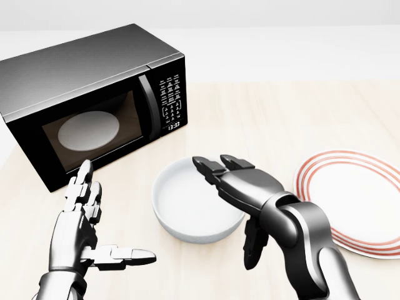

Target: Pick up the white bowl and put it on the plate.

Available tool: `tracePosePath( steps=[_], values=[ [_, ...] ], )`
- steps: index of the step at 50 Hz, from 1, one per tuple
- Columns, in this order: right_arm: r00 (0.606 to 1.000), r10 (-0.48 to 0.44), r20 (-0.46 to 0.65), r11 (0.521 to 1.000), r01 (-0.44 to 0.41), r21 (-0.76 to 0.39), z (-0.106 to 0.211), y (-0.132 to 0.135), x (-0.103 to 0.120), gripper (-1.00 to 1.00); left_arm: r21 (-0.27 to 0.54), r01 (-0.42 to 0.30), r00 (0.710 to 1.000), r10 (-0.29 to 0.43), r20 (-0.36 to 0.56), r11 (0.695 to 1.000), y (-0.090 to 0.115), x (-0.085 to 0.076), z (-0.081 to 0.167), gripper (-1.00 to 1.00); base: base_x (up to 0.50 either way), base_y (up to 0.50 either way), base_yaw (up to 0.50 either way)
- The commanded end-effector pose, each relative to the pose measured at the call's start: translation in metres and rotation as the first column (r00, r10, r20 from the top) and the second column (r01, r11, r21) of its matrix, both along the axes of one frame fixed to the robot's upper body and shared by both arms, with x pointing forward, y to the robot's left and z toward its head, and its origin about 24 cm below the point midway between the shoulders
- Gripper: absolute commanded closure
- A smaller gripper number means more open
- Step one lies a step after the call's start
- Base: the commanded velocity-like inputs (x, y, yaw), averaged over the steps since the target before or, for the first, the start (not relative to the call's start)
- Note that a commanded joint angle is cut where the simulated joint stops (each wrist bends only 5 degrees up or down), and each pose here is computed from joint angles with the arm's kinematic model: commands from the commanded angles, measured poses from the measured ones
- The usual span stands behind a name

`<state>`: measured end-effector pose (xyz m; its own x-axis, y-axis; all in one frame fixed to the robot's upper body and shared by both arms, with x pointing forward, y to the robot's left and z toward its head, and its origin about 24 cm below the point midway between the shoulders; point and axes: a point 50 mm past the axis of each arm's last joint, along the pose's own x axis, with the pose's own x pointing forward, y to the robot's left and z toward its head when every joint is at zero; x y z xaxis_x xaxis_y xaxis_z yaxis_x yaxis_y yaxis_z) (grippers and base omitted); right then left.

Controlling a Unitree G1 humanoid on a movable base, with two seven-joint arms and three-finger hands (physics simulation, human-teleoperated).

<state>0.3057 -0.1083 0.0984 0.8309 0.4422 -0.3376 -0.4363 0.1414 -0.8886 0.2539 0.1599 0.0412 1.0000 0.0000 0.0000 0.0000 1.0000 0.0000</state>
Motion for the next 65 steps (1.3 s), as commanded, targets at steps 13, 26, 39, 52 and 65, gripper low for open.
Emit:
tracePosePath(
  steps=[13,26,39,52,65],
  values=[
    [0.999,-0.004,-0.053,0.998,0.001,-0.063,-0.014,0.004,0.005,-1.0,0.0,0.0,1.0,0.0,0.0,1.0,0.0,0.0,0.0,-1.0,0.0,0.0,0.0],
    [0.997,-0.007,-0.075,0.997,0.001,-0.079,-0.019,0.004,0.007,-1.0,0.0,0.0,1.0,0.0,0.0,1.0,0.0,0.0,0.0,-1.0,0.0,0.0,0.0],
    [0.995,-0.009,-0.099,0.994,-0.002,-0.107,-0.025,0.006,0.009,-1.0,0.0,0.0,1.0,0.0,0.0,1.0,0.0,0.0,0.0,-1.0,0.0,0.0,0.0],
    [0.993,-0.007,-0.116,0.992,-0.008,-0.128,-0.035,0.011,0.007,-1.0,0.0,0.0,1.0,0.0,0.0,1.0,0.0,0.0,0.0,-1.0,0.0,0.0,0.0],
    [0.995,-0.003,-0.103,0.99,-0.011,-0.138,-0.039,0.017,0.01,-1.0,0.0,0.0,1.0,0.0,0.0,1.0,0.0,0.0,0.0,-1.0,0.0,0.0,0.0]
  ],
)
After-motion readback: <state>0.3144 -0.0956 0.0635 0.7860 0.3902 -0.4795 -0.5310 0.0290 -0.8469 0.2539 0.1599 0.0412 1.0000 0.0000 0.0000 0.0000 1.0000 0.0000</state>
